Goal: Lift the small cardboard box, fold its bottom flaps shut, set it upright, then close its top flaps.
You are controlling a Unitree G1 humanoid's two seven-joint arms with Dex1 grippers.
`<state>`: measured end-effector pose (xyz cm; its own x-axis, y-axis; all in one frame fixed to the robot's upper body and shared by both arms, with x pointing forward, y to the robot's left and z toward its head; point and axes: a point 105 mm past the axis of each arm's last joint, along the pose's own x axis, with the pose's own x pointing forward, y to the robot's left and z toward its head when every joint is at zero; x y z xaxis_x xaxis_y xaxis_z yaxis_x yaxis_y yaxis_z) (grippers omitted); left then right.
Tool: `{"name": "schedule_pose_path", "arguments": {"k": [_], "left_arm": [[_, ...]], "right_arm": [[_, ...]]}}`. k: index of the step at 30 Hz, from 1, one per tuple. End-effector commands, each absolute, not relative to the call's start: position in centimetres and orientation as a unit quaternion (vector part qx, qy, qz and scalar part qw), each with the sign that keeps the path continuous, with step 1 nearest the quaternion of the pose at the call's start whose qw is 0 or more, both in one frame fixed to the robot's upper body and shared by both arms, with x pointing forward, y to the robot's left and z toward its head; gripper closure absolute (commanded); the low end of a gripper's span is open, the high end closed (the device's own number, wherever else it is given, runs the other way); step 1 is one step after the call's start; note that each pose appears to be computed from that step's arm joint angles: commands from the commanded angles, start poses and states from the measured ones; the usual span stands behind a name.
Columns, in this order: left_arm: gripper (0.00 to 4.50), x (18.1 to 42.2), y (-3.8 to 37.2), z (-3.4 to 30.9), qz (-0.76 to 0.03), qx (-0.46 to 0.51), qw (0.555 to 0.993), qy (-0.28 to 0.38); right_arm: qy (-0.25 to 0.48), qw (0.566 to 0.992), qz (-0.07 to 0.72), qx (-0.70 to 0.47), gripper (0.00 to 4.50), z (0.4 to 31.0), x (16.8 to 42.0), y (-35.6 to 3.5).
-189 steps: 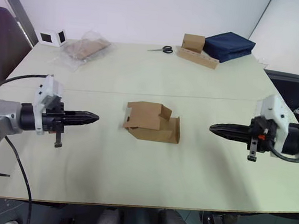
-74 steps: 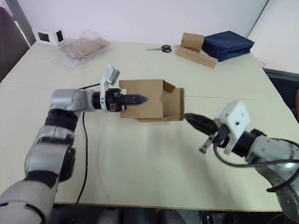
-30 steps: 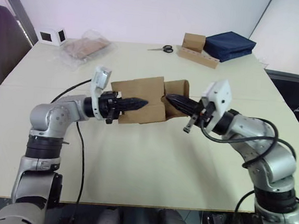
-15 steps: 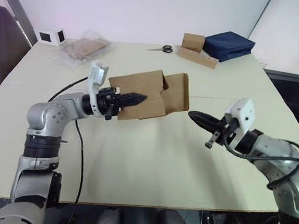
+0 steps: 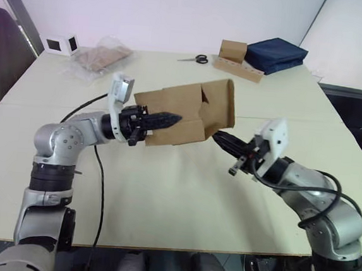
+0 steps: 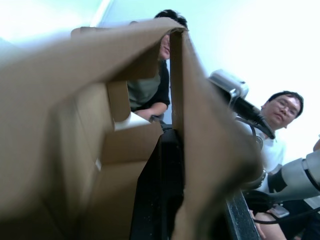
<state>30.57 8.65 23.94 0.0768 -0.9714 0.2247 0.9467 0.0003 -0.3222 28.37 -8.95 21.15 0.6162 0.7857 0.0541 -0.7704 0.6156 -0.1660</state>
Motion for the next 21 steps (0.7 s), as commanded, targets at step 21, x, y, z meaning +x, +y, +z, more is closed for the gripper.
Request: {"name": "schedule_pose_path", "arguments": {"k": [21], "left_arm": [[4.41,29.4,8.7,25.9,-0.698,-0.187,0.691,0.009]], "right_arm": [[-0.109,0.893,0.424,-0.101,4.50,26.1,27.2,-12.1]]}}
